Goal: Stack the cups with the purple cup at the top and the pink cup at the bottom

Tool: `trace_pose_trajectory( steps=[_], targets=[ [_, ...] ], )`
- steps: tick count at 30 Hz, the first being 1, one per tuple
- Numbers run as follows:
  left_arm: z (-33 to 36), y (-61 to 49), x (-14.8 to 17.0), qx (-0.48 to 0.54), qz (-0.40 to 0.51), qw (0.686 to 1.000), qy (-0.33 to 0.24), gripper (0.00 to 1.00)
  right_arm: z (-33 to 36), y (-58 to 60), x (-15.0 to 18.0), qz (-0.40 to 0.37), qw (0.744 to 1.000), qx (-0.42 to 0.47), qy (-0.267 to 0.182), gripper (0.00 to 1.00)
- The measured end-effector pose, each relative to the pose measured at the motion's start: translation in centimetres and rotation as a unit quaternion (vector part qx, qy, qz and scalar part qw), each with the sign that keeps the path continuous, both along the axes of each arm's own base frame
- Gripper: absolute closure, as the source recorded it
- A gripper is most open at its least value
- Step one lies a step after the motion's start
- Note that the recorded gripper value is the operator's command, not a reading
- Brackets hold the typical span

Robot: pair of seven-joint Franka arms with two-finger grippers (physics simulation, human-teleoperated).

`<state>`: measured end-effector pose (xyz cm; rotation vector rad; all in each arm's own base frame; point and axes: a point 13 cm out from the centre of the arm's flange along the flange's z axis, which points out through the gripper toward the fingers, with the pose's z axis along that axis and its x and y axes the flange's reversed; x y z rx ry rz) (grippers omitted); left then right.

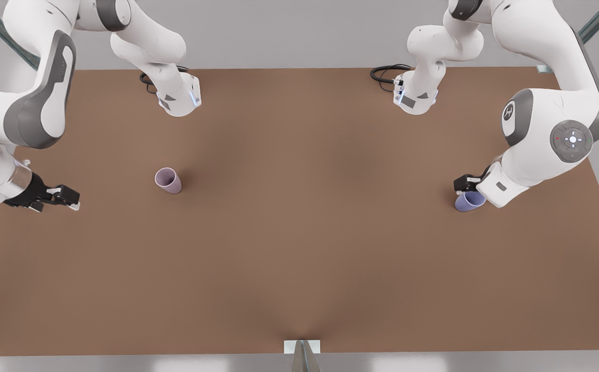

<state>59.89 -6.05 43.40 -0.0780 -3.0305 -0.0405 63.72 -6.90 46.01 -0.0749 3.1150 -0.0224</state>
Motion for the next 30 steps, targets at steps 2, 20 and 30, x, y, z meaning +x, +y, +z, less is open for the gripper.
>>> trace_pose_trajectory(
  steps=[2, 20, 30],
  targets=[
    [-0.1, 0.0, 0.0, 0.000, 0.000, 1.000, 0.000, 0.00, 0.0, 0.4, -0.5, 0.004, 1.000, 0.004, 0.009, 0.00],
    [-1.3, 0.6, -0.6, 0.003, 0.008, 1.000, 0.021, 0.00, -21.4, 4.7, -18.2, 0.063, 0.984, 0.032, 0.166, 0.00],
    [-2.0, 0.5, -0.6, 0.004, 0.010, 1.000, 0.028, 0.00, -30.1, 6.0, -20.9, 0.101, 0.979, 0.032, 0.173, 0.00]
  ],
)
